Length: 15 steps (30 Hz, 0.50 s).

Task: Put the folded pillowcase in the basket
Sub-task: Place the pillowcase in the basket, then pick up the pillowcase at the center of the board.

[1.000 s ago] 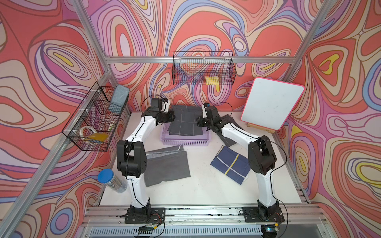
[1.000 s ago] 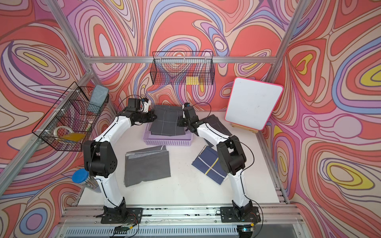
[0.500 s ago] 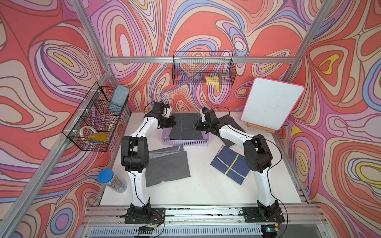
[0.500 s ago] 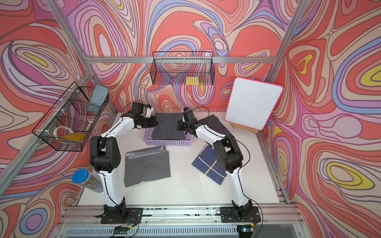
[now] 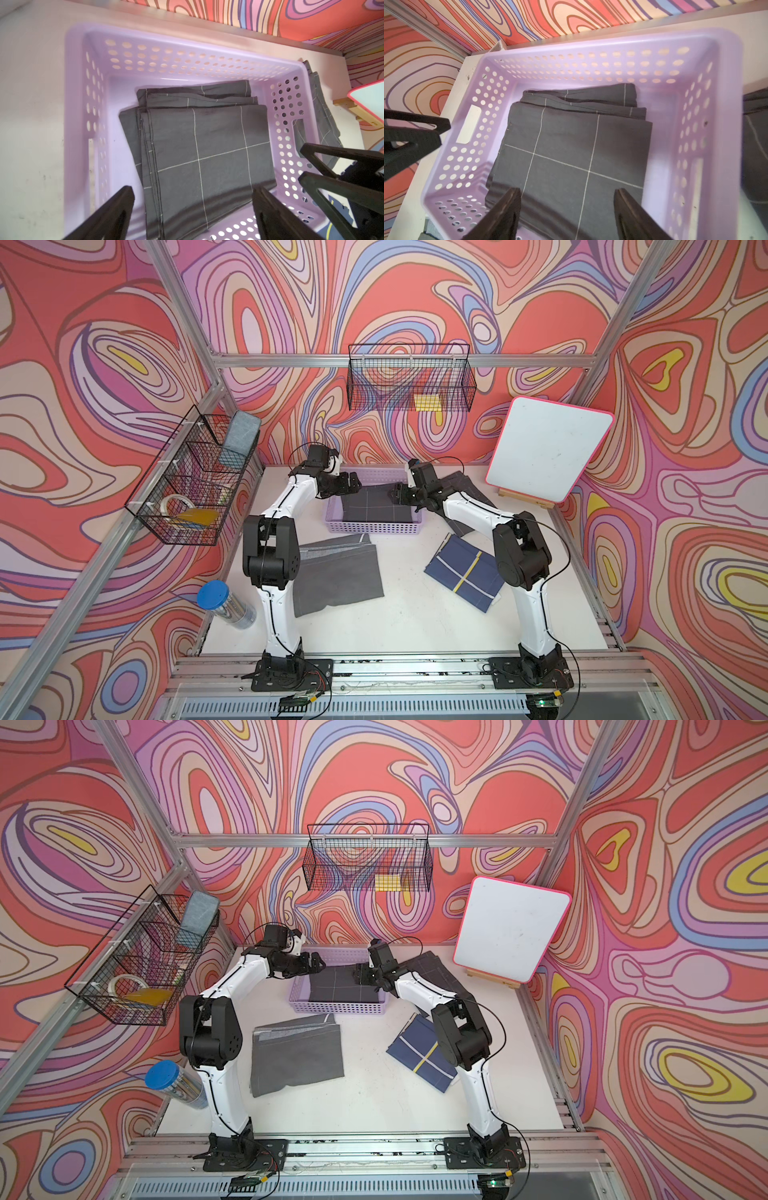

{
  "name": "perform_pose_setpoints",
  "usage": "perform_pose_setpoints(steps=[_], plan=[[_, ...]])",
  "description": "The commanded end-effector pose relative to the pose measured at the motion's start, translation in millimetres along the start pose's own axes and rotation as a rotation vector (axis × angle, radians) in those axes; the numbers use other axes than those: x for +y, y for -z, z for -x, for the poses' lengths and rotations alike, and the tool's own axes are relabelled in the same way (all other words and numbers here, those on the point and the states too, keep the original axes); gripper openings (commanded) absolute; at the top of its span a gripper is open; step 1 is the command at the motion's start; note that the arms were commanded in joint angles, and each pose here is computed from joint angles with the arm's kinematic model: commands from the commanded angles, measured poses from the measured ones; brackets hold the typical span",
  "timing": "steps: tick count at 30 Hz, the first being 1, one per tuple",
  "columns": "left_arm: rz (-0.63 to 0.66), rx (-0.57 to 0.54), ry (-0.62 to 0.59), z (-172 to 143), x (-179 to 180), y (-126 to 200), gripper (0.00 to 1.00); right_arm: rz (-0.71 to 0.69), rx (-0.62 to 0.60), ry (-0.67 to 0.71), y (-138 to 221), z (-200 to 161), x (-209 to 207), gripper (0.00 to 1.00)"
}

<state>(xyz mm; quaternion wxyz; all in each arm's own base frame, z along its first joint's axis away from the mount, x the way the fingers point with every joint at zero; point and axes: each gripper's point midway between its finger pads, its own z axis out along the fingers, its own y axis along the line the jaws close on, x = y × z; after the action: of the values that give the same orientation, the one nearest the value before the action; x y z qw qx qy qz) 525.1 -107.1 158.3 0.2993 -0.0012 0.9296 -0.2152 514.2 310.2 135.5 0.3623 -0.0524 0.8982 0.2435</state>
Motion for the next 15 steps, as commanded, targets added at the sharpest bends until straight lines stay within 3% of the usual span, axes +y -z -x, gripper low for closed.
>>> perform_pose_setpoints(steps=[1, 7, 15], plan=[[-0.022, -0.086, 0.016, 14.5, -16.8, 48.3, 0.99, 0.000, -0.056, 0.029, 44.0, 23.3, 10.1, 0.74], [-0.090, -0.149, 0.099, -19.6, -32.4, 83.3, 0.99, 0.042, 0.020, 0.049, 82.9, -8.6, 20.6, 0.74], [-0.033, -0.156, 0.208, -97.1, -16.4, 111.0, 0.99, 0.112, 0.187, 0.142, 96.3, -88.5, 66.5, 0.73]])
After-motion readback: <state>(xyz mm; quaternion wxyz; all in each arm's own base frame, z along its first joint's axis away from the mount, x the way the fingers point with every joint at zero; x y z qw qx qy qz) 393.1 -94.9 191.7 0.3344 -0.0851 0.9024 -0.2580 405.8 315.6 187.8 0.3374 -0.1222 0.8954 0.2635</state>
